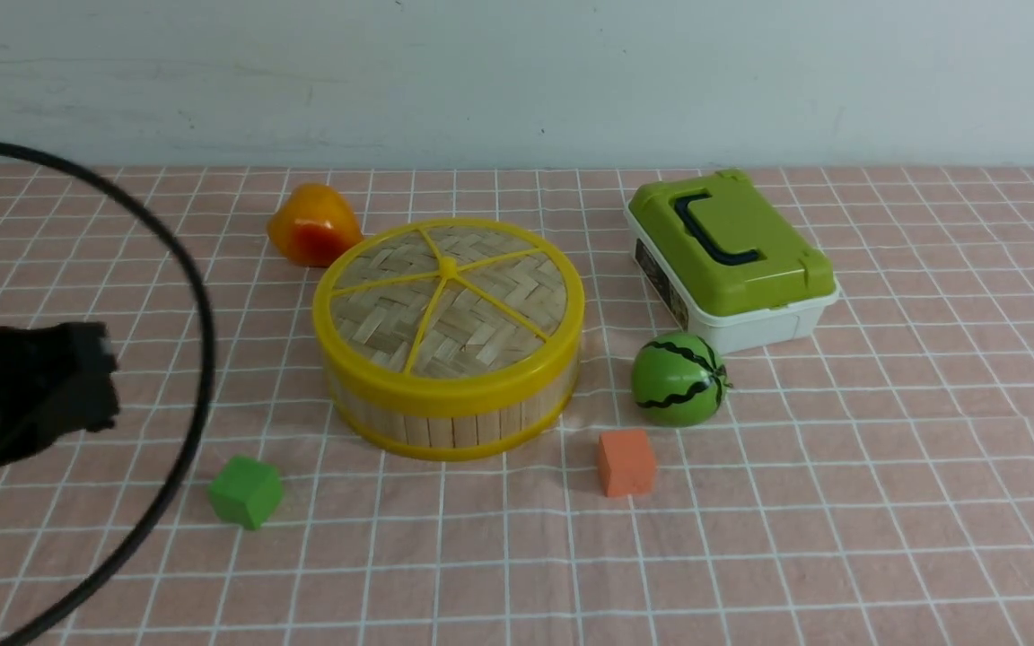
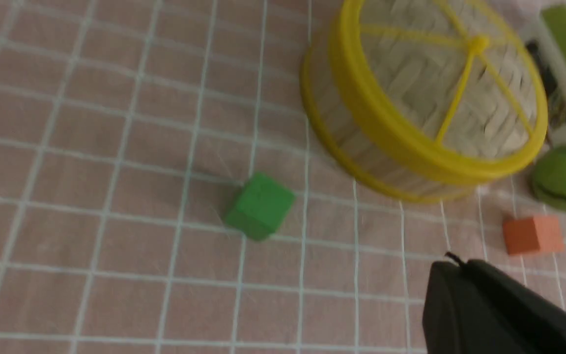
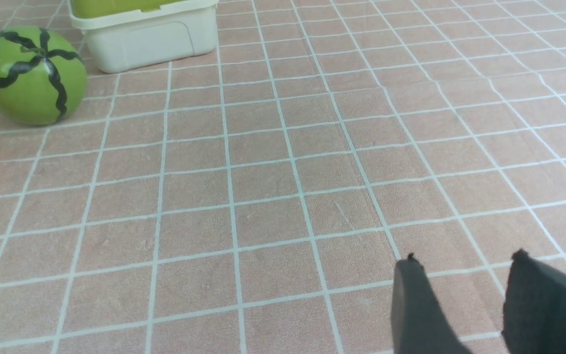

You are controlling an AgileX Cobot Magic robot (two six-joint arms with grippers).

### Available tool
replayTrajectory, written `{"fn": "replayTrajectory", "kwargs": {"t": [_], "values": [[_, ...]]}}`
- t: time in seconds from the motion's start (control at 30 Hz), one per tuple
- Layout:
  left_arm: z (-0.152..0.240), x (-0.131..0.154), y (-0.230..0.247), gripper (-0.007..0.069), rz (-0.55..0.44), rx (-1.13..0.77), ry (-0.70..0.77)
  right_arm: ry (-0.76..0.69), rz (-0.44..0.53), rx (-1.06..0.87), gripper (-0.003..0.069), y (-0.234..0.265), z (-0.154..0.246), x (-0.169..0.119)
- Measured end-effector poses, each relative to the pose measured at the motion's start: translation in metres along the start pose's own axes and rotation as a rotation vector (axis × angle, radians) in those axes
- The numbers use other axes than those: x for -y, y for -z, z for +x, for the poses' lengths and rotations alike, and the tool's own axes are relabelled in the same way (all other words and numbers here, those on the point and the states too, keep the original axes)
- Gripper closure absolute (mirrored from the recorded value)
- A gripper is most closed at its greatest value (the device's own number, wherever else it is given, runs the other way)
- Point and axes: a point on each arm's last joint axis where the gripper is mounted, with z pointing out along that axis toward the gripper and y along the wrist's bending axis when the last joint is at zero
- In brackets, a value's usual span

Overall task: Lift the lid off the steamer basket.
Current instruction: Use the left arm to lift the lid of the steamer

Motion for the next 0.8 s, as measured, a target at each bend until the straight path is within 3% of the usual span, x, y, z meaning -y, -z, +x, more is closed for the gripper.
{"fn": "replayTrajectory", "kwargs": {"t": [0.2, 0.33, 0.37, 0.47, 0.7, 0.8], "values": [[-0.038, 0.019, -0.038, 0.0638, 0.056, -0.167, -0.024, 0.0, 0.0, 0.0, 0.0418, 0.0, 0.0, 0.0], [-0.059, 0.04, -0.065, 0.0638, 0.068, -0.25, -0.097, 0.0, 0.0, 0.0, 0.0418, 0.0, 0.0, 0.0], [-0.068, 0.056, -0.076, 0.0638, 0.066, -0.276, -0.157, 0.0, 0.0, 0.0, 0.0418, 0.0, 0.0, 0.0], [-0.079, 0.077, -0.093, 0.0638, 0.035, -0.303, -0.223, 0.0, 0.0, 0.0, 0.0418, 0.0, 0.0, 0.0], [-0.101, 0.125, -0.145, 0.0631, -0.138, -0.263, -0.369, 0.0, 0.0, 0.0, 0.0418, 0.0, 0.0, 0.0], [-0.1, 0.141, -0.174, 0.0534, -0.157, -0.245, -0.419, 0.0, 0.0, 0.0, 0.0418, 0.0, 0.0, 0.0]]}}
